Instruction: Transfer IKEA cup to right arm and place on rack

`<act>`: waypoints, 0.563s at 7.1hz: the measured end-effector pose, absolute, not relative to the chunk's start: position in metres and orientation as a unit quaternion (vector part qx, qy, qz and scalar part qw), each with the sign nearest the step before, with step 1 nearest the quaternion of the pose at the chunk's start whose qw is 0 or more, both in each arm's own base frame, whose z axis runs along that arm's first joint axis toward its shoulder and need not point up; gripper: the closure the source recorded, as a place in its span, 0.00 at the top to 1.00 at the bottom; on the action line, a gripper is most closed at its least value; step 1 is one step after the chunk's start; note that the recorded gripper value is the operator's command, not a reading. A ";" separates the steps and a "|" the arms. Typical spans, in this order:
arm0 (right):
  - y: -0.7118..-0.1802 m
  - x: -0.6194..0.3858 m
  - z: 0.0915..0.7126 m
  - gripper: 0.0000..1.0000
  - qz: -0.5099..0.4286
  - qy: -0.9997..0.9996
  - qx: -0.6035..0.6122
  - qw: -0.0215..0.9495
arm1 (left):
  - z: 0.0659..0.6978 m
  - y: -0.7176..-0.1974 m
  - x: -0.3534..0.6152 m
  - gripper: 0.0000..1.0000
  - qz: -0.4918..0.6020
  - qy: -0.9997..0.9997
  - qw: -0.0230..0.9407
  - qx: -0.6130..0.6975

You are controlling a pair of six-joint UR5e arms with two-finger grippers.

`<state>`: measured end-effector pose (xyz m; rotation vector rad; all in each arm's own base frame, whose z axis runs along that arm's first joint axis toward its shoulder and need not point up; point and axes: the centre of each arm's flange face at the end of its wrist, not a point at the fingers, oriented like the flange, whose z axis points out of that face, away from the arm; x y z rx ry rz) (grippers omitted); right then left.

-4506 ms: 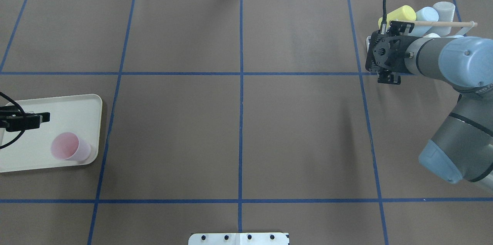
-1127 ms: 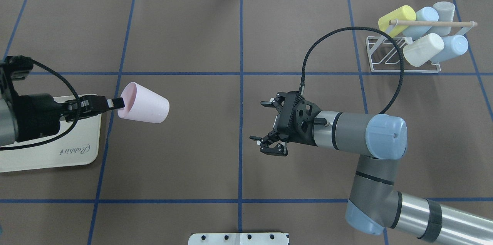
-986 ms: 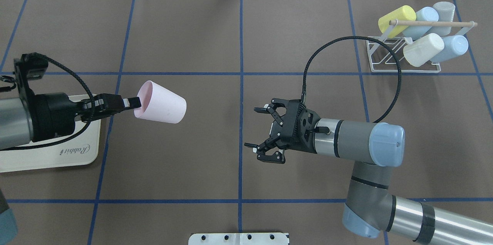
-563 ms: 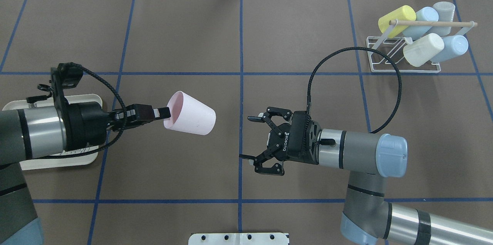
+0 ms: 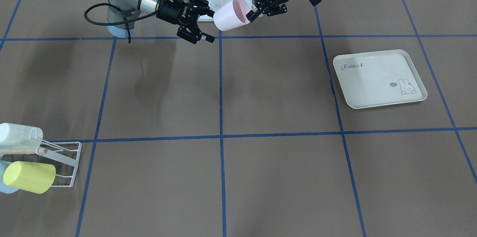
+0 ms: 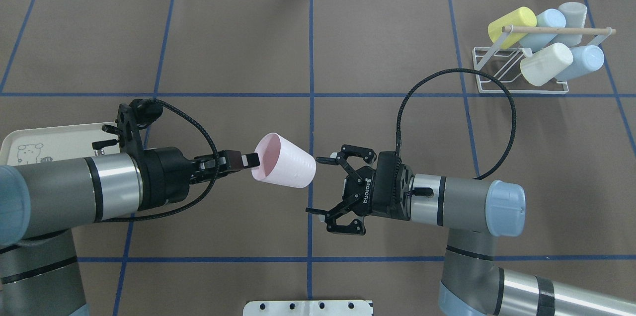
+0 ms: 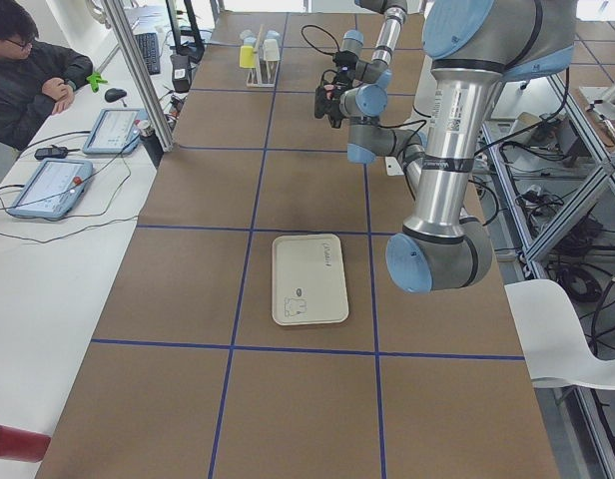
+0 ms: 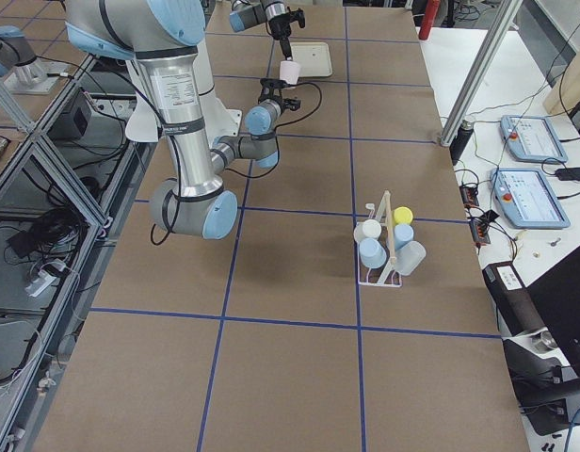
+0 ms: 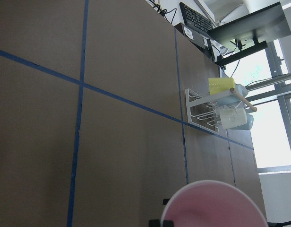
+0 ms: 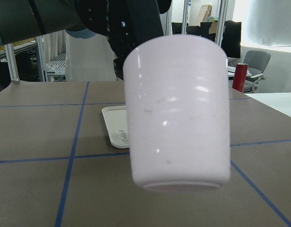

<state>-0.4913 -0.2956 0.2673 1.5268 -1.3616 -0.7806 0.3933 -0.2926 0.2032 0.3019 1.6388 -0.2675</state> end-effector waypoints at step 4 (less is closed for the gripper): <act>-0.295 -0.491 0.266 0.98 -0.316 -0.553 0.621 0.457 | 0.203 -0.283 0.412 0.00 -0.110 0.725 0.668 0.124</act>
